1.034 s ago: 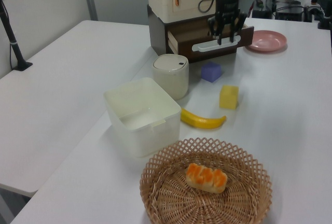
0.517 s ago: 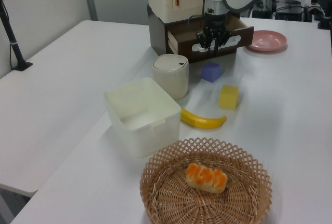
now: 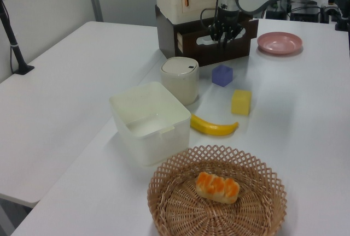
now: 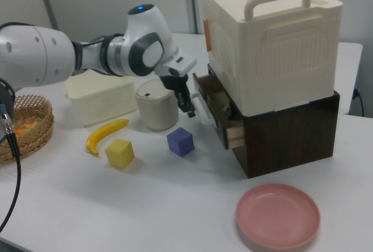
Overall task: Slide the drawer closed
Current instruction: 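Push the drawer front with the gripper into the cabinet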
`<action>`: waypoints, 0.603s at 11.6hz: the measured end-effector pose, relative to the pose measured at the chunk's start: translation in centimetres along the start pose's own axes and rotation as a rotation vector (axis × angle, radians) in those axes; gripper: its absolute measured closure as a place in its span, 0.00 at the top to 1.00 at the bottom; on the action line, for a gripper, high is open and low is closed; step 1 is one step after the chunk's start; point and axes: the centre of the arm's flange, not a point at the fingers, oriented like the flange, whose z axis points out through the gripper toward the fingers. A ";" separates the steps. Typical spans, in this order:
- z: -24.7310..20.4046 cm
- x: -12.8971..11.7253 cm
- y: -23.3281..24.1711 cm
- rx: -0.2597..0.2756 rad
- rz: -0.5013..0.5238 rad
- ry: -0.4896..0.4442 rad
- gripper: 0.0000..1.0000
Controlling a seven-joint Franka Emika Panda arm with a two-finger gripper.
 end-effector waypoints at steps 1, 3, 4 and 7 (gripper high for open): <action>0.4 1.2 0.3 0.023 0.004 0.036 0.24; 1.3 3.1 0.6 0.032 0.017 0.074 0.24; 1.7 3.8 0.6 0.029 0.022 0.082 0.24; 2.0 4.3 0.5 0.037 0.025 0.097 0.24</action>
